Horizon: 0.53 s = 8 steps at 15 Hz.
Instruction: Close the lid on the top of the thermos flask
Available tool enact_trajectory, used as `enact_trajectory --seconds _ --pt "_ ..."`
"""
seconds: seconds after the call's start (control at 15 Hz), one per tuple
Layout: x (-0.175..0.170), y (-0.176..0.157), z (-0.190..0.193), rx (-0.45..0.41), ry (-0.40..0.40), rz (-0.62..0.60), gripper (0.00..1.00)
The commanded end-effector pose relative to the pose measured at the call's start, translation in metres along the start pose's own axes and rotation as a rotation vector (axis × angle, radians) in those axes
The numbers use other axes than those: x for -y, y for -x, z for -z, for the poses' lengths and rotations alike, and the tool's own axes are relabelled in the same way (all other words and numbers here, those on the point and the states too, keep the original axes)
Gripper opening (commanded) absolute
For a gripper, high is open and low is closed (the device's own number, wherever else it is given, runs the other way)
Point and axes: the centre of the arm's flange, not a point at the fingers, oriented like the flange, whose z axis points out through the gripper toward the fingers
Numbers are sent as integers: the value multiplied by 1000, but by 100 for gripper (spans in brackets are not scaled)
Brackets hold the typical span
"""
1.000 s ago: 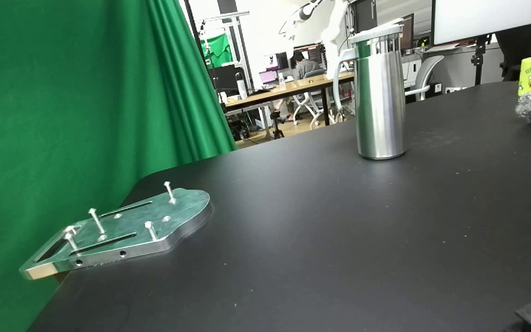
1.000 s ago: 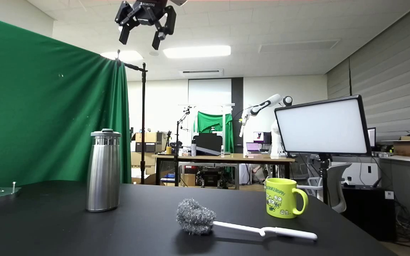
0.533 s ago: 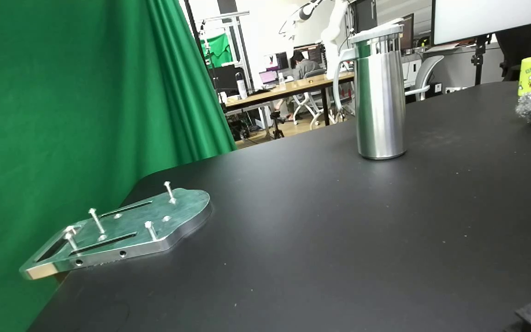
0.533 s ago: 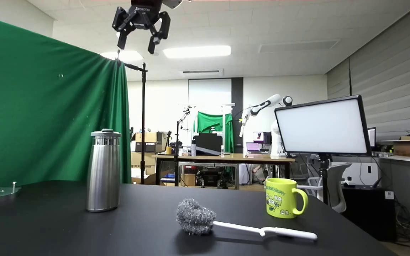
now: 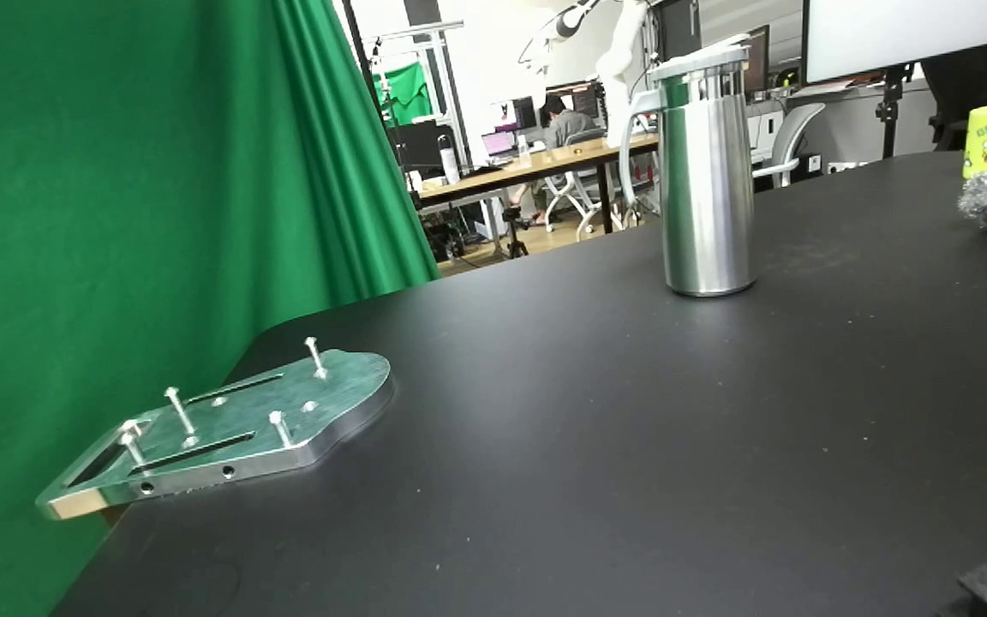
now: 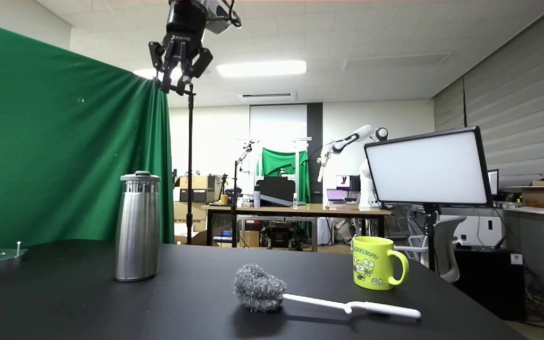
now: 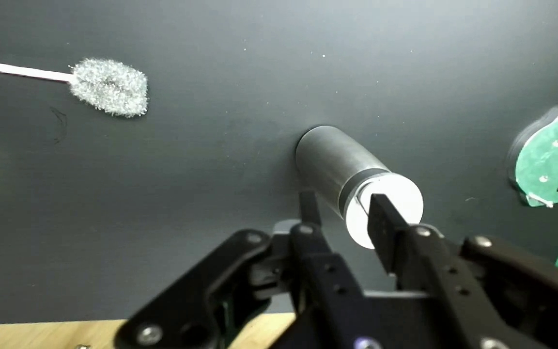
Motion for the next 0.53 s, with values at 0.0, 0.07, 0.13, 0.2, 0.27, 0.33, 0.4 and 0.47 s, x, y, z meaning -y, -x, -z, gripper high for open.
enact_trajectory --seconds 0.0,0.07,0.13,0.2,0.27,0.33,0.4,0.47 --pt "18 -19 -14 16 11 -1 3" --pt "23 -22 -19 24 17 11 1" --pt "28 -25 -23 28 25 22 0" --pt "32 -28 -26 27 33 34 0" --pt "34 -31 -30 28 36 43 0" --pt "36 -34 -34 32 34 50 0" --pt "38 -36 -39 34 32 57 0" --pt "39 -37 -44 39 30 63 0"
